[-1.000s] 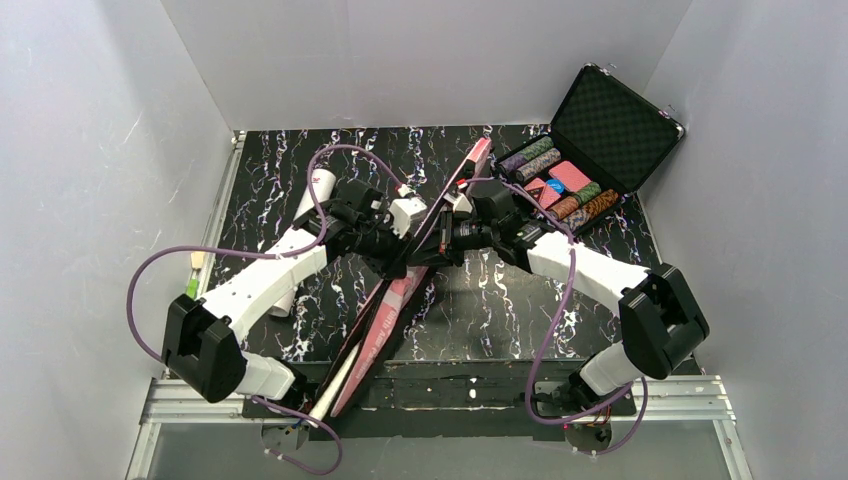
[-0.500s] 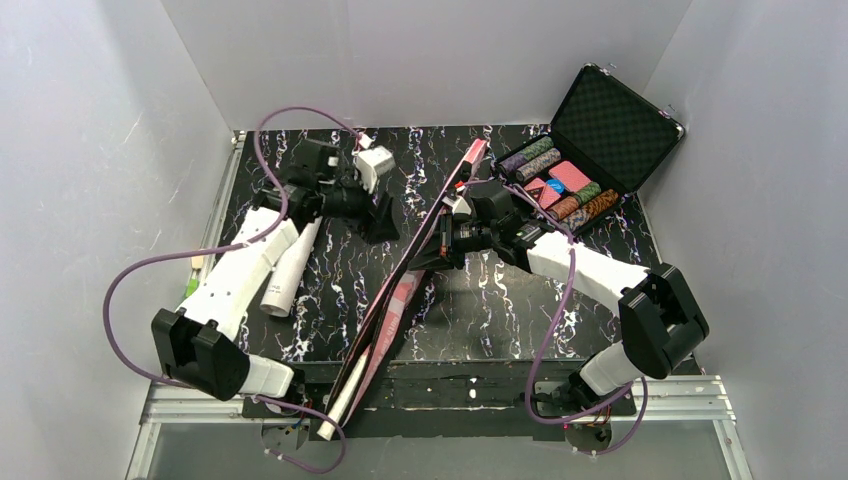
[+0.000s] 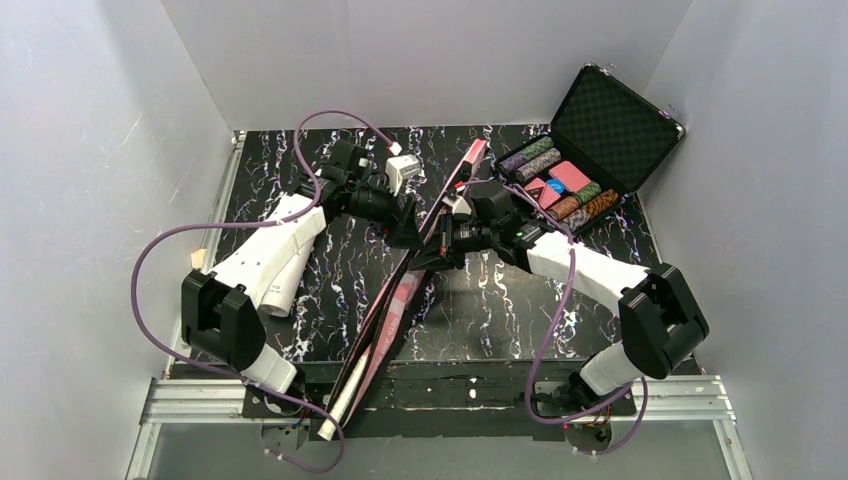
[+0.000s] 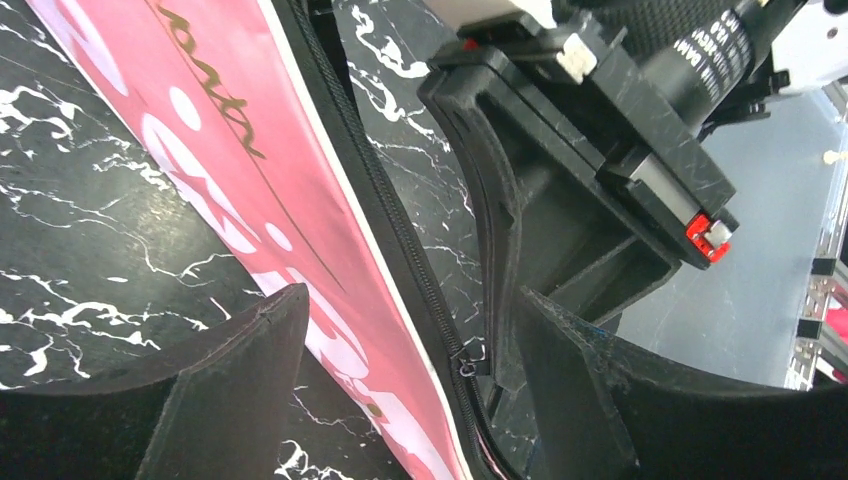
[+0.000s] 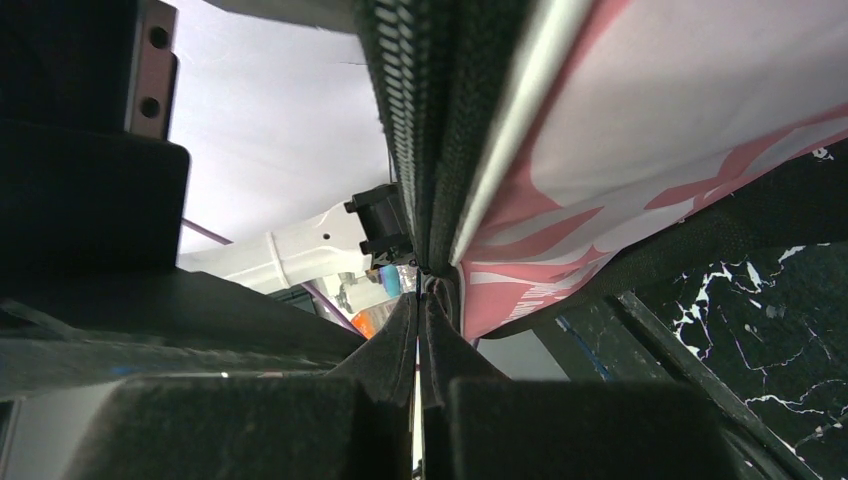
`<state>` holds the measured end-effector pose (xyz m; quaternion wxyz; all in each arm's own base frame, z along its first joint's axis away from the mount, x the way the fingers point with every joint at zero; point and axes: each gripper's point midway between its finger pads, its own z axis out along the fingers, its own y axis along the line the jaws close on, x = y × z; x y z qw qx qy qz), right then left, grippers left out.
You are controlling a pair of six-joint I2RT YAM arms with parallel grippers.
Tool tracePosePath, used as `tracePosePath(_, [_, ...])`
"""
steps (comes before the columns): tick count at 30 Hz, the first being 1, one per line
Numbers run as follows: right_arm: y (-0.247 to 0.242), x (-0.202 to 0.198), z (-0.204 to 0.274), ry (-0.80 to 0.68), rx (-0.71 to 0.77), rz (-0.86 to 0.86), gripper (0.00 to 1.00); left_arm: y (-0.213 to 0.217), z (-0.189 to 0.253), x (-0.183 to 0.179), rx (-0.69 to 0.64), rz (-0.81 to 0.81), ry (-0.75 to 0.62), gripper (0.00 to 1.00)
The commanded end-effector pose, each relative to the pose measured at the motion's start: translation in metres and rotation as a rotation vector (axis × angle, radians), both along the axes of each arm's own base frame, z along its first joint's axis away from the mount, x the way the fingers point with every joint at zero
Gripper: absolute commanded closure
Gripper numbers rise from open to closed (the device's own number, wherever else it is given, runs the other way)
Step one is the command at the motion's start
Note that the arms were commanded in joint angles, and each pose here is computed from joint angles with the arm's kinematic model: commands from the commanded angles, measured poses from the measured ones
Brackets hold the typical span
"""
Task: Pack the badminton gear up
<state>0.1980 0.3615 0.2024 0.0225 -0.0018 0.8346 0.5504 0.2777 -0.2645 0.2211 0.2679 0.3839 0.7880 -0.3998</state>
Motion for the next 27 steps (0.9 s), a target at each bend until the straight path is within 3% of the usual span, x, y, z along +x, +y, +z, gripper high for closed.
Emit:
tracePosePath(1, [0.008,0.000,0.023,-0.045,0.061,0.023,0.99,-0.002,0.002,-0.007,0.006,-0.033,-0.050,0.27])
tracePosePath(5, [0.011,0.003,0.025,-0.044,0.071,0.019,0.99,-0.005,-0.005,-0.009,0.019,-0.046,-0.045,0.36])
tracePosePath(9, [0.012,0.004,0.030,-0.047,0.083,0.018,0.99,-0.008,-0.010,-0.007,0.020,-0.056,-0.037,0.60])
tracePosePath(16, [0.012,0.003,0.036,-0.056,0.100,0.013,0.99,-0.012,-0.014,0.003,0.019,-0.043,-0.035,0.70])
tracePosePath(21, [0.011,0.002,0.038,-0.057,0.112,0.006,0.99,-0.016,-0.015,0.007,0.011,-0.033,-0.012,1.00])
tracePosePath(27, [0.009,0.002,0.038,-0.060,0.110,-0.003,0.99,-0.019,-0.006,0.017,-0.026,0.025,-0.006,1.00])
